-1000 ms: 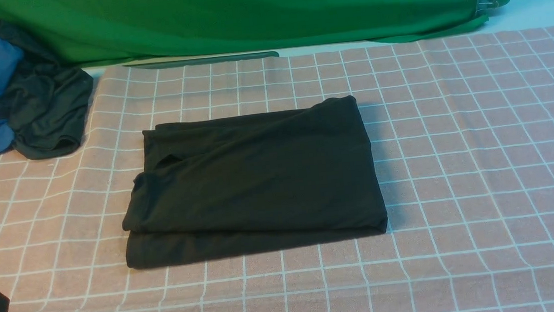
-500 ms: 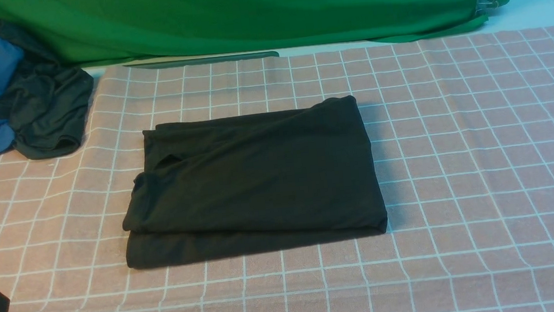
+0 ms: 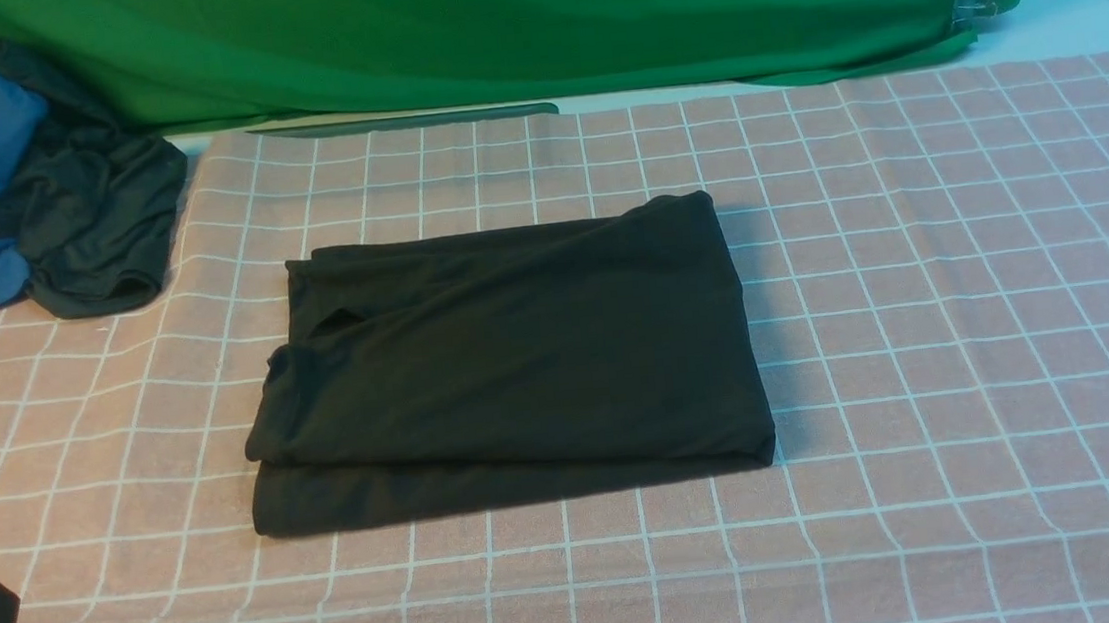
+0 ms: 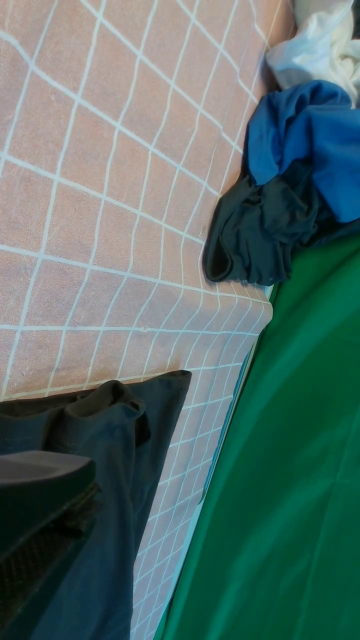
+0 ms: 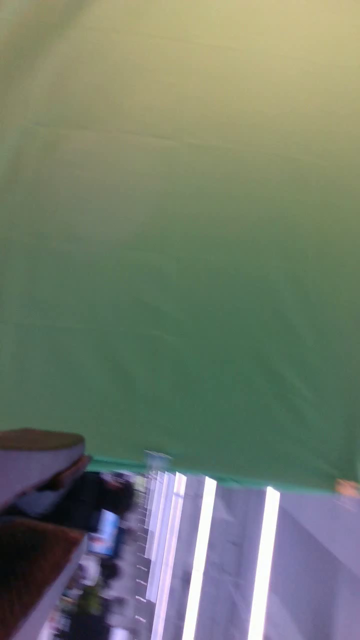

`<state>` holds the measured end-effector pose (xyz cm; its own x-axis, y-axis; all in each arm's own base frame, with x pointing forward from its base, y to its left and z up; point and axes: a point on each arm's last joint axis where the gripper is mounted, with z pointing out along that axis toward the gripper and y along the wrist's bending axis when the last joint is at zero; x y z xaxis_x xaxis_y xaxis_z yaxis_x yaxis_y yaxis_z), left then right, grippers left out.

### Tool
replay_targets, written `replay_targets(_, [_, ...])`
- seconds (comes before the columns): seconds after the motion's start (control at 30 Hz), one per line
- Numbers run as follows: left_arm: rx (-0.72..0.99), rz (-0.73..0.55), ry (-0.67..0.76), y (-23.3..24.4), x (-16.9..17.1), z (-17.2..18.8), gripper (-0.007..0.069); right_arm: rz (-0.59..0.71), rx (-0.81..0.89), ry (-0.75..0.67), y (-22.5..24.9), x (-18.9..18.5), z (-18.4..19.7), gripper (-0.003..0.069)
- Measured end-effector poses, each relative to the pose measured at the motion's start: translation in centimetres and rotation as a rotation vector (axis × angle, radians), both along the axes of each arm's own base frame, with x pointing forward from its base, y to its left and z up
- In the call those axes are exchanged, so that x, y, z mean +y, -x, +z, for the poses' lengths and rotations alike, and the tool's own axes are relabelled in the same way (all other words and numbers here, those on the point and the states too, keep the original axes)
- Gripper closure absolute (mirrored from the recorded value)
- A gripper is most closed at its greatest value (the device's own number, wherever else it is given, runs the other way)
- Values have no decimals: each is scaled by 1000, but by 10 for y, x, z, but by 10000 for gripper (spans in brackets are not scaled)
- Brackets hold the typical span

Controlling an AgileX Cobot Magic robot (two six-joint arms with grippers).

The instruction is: Fold a long-sleeved shirt over a pink coffee tablecloth.

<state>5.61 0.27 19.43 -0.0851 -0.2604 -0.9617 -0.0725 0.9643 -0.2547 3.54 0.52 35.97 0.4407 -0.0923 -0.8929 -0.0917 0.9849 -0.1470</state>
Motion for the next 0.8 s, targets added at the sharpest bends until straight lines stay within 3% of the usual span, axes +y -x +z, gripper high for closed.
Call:
replay_targets(0.17, [0, 0, 0, 0, 0, 0, 612, -2, 235, 85, -15, 4, -42, 422])
replay_targets(0.47, [0, 0, 0, 0, 0, 0, 612, -24, 507, 121, -32, 5, -129, 422])
replay_targets(0.6, [0, 0, 0, 0, 0, 0, 612, -25, 566, 104, -32, 5, -158, 422])
replay_targets(0.8, [0, 0, 0, 0, 0, 0, 612, -14, 567, 97, -23, 5, -167, 422])
